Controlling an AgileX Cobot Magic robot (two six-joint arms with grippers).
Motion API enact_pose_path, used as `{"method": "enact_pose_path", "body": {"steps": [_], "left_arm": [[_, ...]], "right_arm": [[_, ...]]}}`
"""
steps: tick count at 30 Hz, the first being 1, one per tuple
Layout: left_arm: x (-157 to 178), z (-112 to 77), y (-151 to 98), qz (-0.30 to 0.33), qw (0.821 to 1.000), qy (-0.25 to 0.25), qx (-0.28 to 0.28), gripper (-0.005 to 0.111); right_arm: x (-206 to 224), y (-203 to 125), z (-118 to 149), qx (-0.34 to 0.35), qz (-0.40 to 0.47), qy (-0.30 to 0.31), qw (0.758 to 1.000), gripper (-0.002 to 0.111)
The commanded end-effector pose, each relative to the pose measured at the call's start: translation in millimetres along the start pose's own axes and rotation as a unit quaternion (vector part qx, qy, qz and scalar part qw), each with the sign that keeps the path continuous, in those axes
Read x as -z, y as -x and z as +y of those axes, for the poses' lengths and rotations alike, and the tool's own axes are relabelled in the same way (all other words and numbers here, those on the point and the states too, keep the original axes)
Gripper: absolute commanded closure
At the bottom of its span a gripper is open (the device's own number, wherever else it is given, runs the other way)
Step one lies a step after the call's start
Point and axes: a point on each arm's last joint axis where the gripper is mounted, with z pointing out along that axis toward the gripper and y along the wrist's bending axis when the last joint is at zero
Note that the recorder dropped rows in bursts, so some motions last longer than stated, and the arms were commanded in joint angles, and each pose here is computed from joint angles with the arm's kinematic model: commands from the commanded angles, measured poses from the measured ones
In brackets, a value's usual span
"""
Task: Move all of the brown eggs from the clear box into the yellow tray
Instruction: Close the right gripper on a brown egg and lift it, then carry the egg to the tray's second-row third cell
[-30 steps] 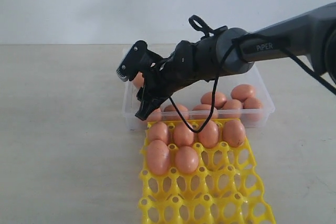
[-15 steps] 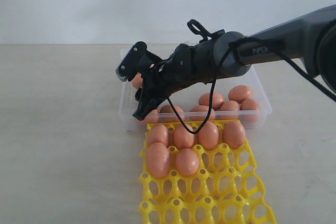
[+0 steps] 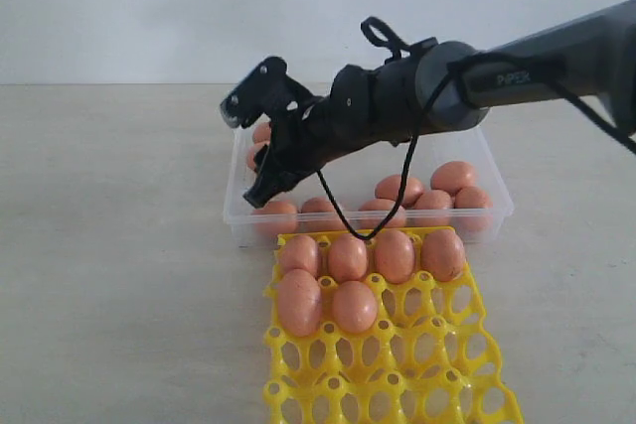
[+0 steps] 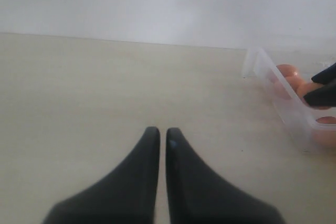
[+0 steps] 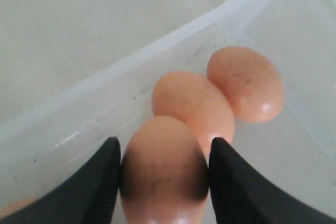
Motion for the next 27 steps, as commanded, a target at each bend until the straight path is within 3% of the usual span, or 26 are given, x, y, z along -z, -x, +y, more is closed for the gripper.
{"method": "enact_pose_path", "body": {"steps": [1, 7, 12, 13, 16, 19, 20, 22, 27], "left_arm": [[-0.2, 0.1, -0.1, -0.005, 1.000, -0.001, -0.004, 0.103], [-0.2, 0.1, -0.1, -0.005, 1.000, -0.001, -0.004, 0.103], [-0.2, 0.1, -0.1, -0.005, 1.000, -0.001, -0.004, 0.103], [-0.2, 0.1, -0.1, -0.005, 1.000, -0.001, -0.004, 0.103], [-0.2, 0.1, -0.1, -0.005, 1.000, -0.001, -0.004, 0.103], [-0.2, 0.1, -0.1, -0.005, 1.000, -0.001, -0.004, 0.103], [-0.2, 0.1, -0.1, -0.005, 1.000, -0.001, -0.004, 0.103], [-0.2, 0.1, -0.1, -0.005, 1.000, -0.001, -0.004, 0.103], [-0.2, 0.1, -0.1, -0.005, 1.000, -0.001, -0.004, 0.103]], "right_arm": [[37.6, 30.0, -11.0, -0.041, -0.043, -0.014, 0.998, 0.108], [56.8, 38.4, -11.7, -0.116, -0.049, -0.003, 0.992, 0.108], [85.5, -8.8, -10.9, -0.213, -0.141, -0.128, 0.958, 0.108], [92.6, -17.3, -12.0, -0.219, -0.170, -0.159, 0.947, 0.108], [124.1, -50.4, -19.8, -0.265, -0.280, -0.295, 0.874, 0.108], [153.6, -62.4, -25.3, -0.302, -0.354, -0.363, 0.807, 0.108], [161.4, -65.4, -24.3, -0.309, -0.367, -0.367, 0.797, 0.108], [177.1, -67.9, -19.6, -0.328, -0.378, -0.345, 0.794, 0.108], [214.3, -85.4, 10.0, -0.339, -0.372, -0.254, 0.826, 0.108]]}}
